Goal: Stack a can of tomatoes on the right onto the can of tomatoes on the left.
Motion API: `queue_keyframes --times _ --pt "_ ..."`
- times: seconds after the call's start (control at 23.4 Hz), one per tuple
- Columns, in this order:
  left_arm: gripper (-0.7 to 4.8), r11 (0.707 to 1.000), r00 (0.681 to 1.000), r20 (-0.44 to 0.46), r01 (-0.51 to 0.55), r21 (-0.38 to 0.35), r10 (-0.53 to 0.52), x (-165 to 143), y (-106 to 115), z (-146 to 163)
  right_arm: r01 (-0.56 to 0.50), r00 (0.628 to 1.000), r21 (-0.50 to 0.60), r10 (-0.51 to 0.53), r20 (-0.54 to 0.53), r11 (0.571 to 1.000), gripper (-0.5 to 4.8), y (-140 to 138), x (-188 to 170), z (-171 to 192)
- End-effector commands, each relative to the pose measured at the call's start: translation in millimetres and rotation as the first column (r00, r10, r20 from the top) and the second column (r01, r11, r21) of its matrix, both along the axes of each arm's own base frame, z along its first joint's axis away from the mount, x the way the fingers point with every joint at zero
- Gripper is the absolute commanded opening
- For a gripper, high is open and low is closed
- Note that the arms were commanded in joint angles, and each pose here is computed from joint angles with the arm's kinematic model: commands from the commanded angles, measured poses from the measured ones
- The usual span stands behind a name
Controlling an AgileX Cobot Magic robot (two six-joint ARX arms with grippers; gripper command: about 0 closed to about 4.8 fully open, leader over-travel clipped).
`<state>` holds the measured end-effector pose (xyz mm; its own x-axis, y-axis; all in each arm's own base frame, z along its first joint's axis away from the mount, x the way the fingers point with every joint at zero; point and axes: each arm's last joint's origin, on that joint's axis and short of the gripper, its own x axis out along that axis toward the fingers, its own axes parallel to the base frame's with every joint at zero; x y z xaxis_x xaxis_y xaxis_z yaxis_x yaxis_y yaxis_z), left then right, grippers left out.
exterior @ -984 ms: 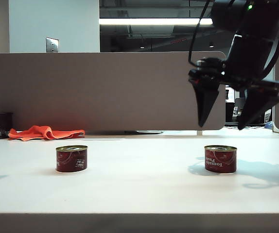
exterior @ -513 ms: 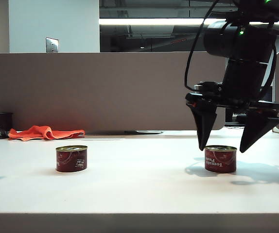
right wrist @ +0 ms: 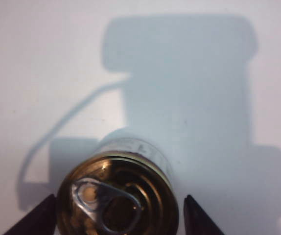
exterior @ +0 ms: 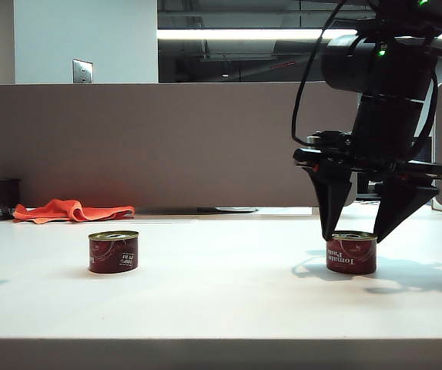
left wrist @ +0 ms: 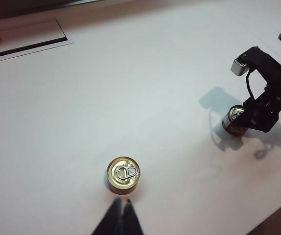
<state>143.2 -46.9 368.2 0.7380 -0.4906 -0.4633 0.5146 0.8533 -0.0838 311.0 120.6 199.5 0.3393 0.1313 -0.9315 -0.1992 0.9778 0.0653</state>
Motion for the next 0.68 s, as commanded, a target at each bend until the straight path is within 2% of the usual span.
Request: queue_keyframes --times 0.04,0.26,0.43,0.68 --pt "-0.05 1.0 1.0 0.021 0.01 0.01 -0.01 0 0 2 0.003 1.0 0.003 -0.003 0.015 1.0 3.06 1 1 3" --pt "-0.05 1.0 1.0 0.022 0.01 0.01 -0.01 0 0 2 0.002 0.999 0.011 -0.003 0.036 1.0 3.04 1 3 4" --pt "-0.05 1.0 1.0 0.029 0.01 0.008 -0.01 0 0 2 -0.016 0.997 0.062 0.011 0.075 0.998 3.04 5 8 14" --pt "-0.05 1.0 0.999 0.038 -0.012 0.017 0.011 1 0 3 -0.127 0.969 0.133 0.095 0.23 0.983 3.04 43 15 64"
